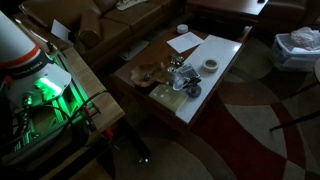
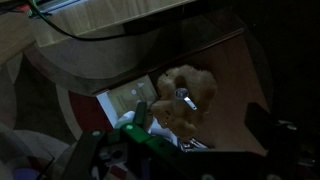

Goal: Put the silver measuring spoon from the wooden tray on the table

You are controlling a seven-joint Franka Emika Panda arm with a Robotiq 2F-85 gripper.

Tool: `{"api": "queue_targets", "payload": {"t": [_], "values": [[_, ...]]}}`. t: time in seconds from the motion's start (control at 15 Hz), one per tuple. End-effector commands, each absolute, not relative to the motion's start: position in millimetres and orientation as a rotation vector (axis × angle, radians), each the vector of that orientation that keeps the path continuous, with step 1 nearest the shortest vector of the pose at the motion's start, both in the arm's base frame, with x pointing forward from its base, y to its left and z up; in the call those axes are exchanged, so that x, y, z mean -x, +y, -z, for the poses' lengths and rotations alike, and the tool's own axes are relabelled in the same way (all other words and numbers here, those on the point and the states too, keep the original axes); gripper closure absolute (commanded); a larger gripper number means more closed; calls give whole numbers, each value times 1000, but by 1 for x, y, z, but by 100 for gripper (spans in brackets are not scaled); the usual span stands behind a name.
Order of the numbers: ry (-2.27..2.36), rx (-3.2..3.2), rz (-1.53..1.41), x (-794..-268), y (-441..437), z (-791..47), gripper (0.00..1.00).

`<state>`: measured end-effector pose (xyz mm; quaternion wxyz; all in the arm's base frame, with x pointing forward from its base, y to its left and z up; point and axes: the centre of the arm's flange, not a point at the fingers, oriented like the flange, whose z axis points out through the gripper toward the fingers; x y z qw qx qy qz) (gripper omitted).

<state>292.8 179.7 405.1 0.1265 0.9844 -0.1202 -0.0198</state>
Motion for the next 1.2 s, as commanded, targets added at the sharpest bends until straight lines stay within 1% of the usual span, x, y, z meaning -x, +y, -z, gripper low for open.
{"api": "queue_targets", "payload": {"t": [0.0,0.2,0.53,0.8,1.13], "values": [[-350,-2866,58,-293,180,-405,0],[-361,-2912,6,-298,181,-401,0],[-353,-2987,-36,-327,176,-368,0],[-377,-2979,27,-343,164,-321,0],[-400,-2886,199,-353,139,-244,0]]}}
